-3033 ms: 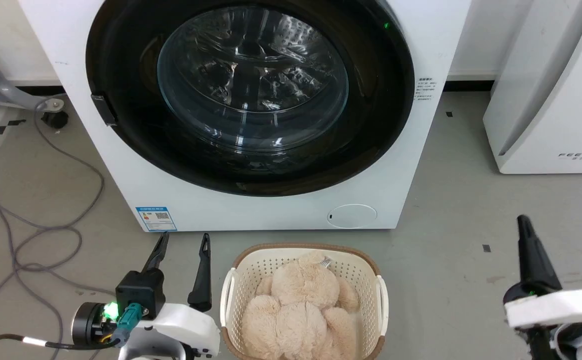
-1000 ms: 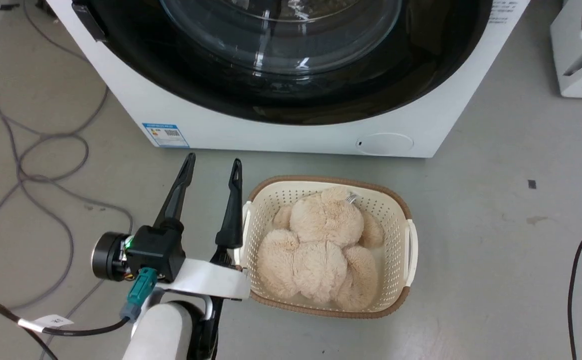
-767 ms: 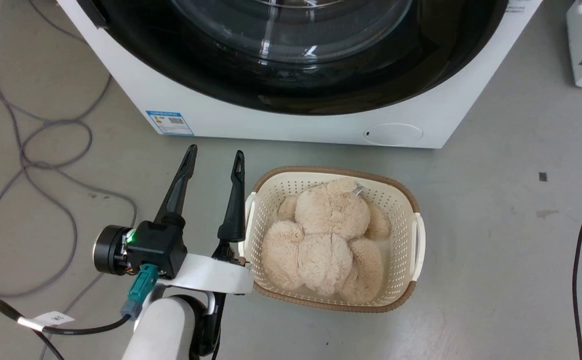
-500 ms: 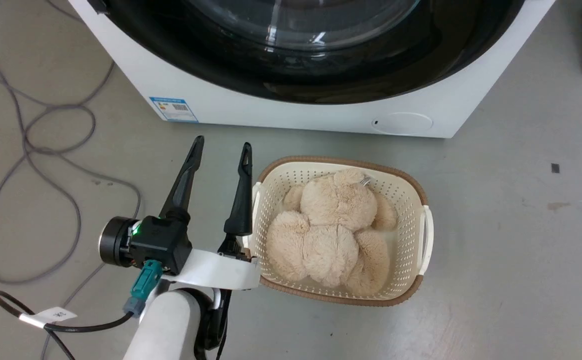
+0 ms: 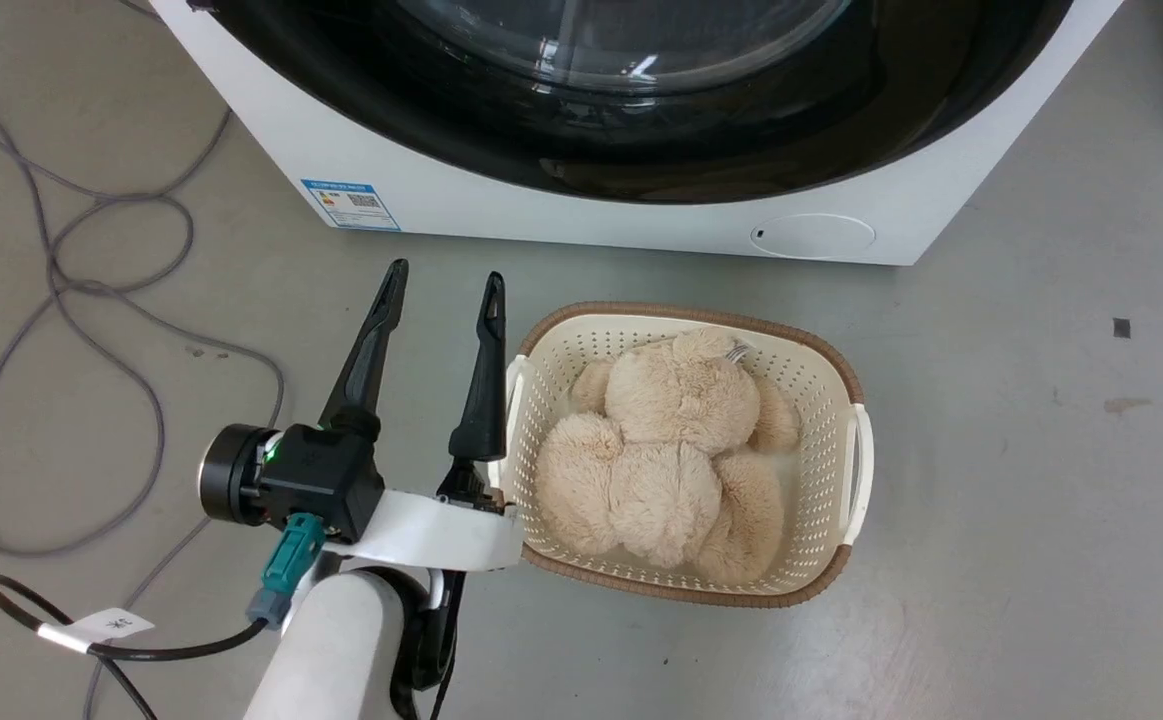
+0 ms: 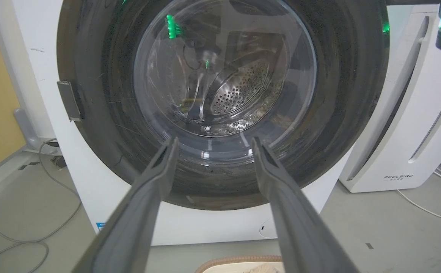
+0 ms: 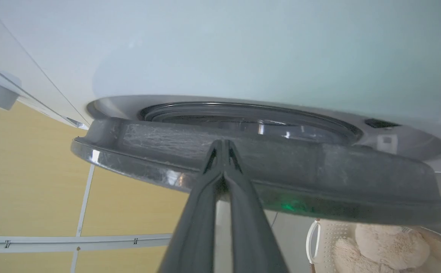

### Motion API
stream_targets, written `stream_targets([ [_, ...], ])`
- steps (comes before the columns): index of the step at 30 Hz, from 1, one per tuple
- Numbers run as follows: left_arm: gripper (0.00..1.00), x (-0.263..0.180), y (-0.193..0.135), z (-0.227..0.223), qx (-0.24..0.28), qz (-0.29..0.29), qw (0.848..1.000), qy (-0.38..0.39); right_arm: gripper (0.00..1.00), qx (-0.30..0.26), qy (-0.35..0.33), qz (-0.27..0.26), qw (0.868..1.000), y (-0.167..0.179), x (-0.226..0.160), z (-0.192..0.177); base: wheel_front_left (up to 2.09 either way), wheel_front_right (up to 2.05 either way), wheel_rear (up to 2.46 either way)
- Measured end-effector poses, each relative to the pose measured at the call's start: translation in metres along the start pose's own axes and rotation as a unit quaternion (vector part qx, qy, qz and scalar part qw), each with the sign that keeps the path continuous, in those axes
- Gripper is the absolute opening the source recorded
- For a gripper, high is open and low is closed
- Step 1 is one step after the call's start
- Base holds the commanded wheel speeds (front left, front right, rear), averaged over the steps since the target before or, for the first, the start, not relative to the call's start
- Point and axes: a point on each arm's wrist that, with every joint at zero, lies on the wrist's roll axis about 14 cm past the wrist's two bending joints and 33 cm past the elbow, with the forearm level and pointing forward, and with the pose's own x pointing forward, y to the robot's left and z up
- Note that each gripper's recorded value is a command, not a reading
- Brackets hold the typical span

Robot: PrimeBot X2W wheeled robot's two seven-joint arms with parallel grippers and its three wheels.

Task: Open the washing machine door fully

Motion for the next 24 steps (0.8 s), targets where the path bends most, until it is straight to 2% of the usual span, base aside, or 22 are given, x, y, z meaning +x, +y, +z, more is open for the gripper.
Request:
stream_targets([
  [6, 1.0, 0.0, -0.002, 0.0, -0.001, -0.003, 1.0, 0.0, 0.0, -0.021, -0.011, -0.01, 1.0, 0.001, 0.0, 0.0, 0.0, 0.0, 0.0],
  [8, 1.0, 0.0, -0.003, 0.0, -0.001, -0.004, 1.0, 0.001, 0.0, -0.009, 0.008, 0.008, 1.0, 0.006, 0.001, -0.008, 0.0, 0.0, 0.0],
  [20, 1.0, -0.004, -0.006, 0.005, -0.003, -0.007, 1.0, -0.002, 0.0, -0.004, 0.035, 0.017, 0.999, 0.004, 0.0, -0.028, 0.0, 0.0, 0.0],
  [24, 1.0, -0.011, -0.005, 0.015, 0.0, -0.005, 1.0, -0.008, 0.0, 0.0, 0.06, 0.021, 0.998, 0.007, -0.007, -0.048, 0.0, 0.0, 0.0],
])
